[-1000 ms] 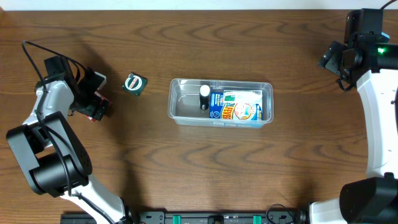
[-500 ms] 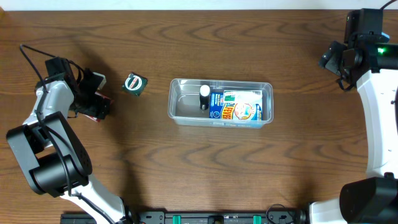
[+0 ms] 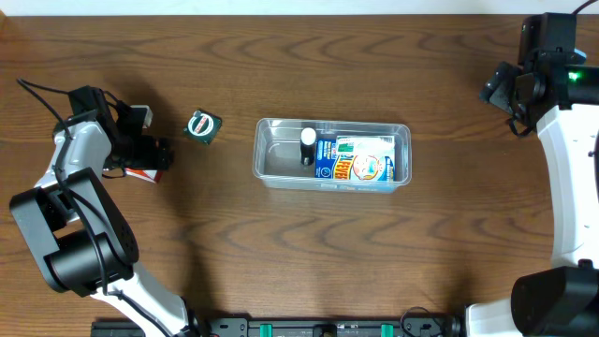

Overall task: Pack container
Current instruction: 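Move left gripper to the red Actifast packet and grasp it, then lift the red packet and carry it over the container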

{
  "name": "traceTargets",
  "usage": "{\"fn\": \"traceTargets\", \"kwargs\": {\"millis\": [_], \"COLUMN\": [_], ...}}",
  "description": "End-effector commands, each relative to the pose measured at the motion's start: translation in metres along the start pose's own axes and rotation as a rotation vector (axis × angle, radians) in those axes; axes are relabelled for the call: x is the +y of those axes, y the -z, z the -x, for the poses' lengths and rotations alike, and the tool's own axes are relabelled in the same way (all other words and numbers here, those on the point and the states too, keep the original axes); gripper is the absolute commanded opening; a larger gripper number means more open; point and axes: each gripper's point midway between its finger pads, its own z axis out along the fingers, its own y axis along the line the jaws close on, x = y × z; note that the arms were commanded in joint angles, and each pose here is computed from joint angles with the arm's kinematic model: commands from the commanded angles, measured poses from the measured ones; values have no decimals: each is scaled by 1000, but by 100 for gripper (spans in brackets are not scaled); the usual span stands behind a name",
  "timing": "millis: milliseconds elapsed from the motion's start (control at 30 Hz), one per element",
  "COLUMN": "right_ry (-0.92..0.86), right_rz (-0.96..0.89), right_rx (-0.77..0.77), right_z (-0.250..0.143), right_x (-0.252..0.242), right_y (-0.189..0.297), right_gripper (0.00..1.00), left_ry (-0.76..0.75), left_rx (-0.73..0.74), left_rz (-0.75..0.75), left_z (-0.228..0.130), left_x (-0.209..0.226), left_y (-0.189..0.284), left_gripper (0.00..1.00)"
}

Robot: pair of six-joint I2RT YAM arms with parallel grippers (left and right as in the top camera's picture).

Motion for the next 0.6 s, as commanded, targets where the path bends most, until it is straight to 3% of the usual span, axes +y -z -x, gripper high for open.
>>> {"fn": "traceTargets", "kwargs": {"millis": [0,233,567], "right_ry": [-2,-2,-2], "right_rz": [-17,-17,-17], "right_rx": [-1,-1,-1], "right_z": [2,2,2], "right_x": [-5,-5,-5], "right_y": [-2,-2,-2], "right_gripper": [99,99,99], "left_ry": [36,34,4], "left_rx": [7,24,46], "left_rz": [-15,18,114], "left_z": [-2,-5,-5], "left_x": [-1,5,15], "left_y": [-3,-3,-4], "left_gripper": [97,68,66]}}
